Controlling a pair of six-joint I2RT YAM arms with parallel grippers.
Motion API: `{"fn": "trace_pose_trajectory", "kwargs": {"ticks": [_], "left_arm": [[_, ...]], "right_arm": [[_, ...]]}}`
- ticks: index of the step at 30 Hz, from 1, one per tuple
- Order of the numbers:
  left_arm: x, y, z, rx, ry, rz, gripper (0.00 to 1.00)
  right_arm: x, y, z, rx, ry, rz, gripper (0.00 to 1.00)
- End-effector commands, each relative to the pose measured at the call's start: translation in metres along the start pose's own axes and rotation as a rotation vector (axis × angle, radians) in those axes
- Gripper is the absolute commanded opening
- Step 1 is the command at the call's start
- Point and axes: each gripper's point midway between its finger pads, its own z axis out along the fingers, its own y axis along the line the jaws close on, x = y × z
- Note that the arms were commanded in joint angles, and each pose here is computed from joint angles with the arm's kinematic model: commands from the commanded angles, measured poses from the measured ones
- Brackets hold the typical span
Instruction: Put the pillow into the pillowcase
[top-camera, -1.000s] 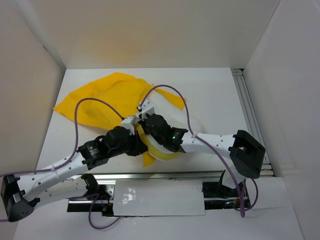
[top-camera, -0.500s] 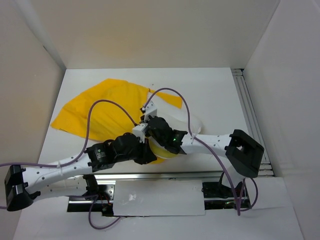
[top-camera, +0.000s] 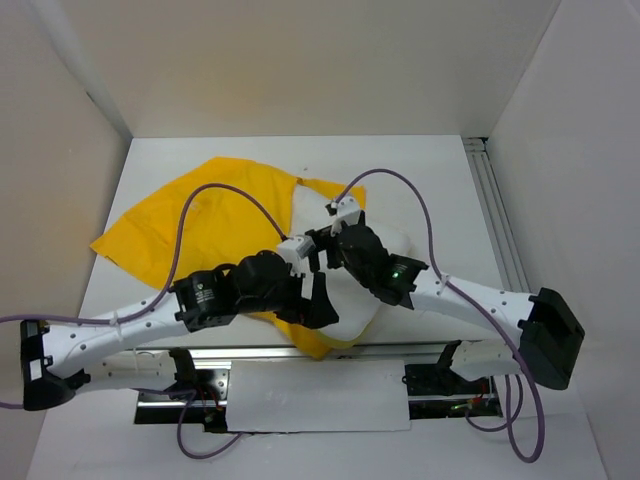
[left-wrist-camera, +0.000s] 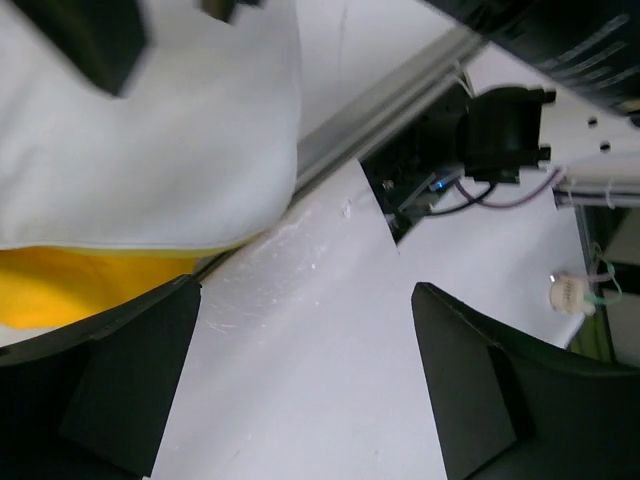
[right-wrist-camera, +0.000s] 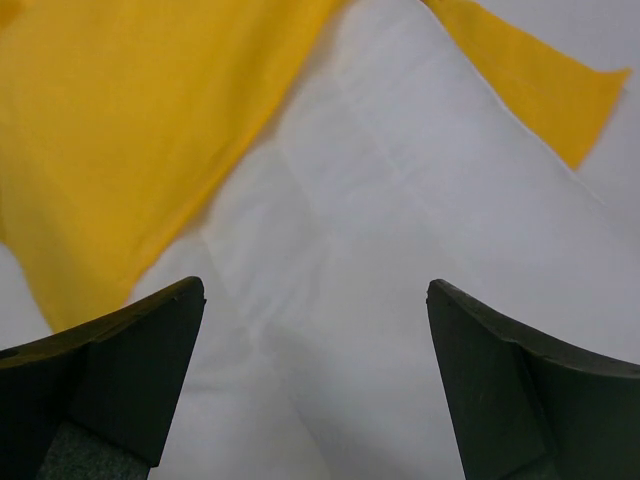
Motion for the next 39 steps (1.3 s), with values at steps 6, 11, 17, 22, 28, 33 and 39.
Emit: {"fn": "trace_pose_trajectory", "kwargs": {"ticks": [6,11,17,22,28,33,39], "left_arm": [[-0.082,0.059,-0.029,-0.511,-0.156,-0.026,1.0],[-0.148,0.126,-0.009,-0.805,-0.155,-0.077,1.0],[-0.197,0.188,0.021,-0.913,-0.063,-0.031,1.0],[-0.218,0.221,0.045,-0.994,0.008,0.046,1.0],[-0.233,0.263,0.04,-1.06,0.028,0.02,1.0],[-0.239,0.282,0.053,-1.067,0.032,0.089,1.0],[-0.249,0.275,0.077,-0.96,0.006,0.109,1.0]], "right_arm": [[-0.009,-0.095,-0.012,0.199,0.016,0.078,0.99],[-0.037,-0.112,0.006,0.04,-0.005,-0.048,0.99],[-0.054,-0.173,0.044,0.049,0.046,-0.014,0.99],[-0.059,-0.164,0.071,-0.147,0.092,-0.109,0.99],[-0.043,-0.168,0.1,-0.183,0.157,-0.115,0.99],[-0.022,-0.166,0.114,-0.24,0.204,-0.128,0.99],[-0.014,-0.168,0.131,-0.266,0.219,-0.145,0.99]]}}
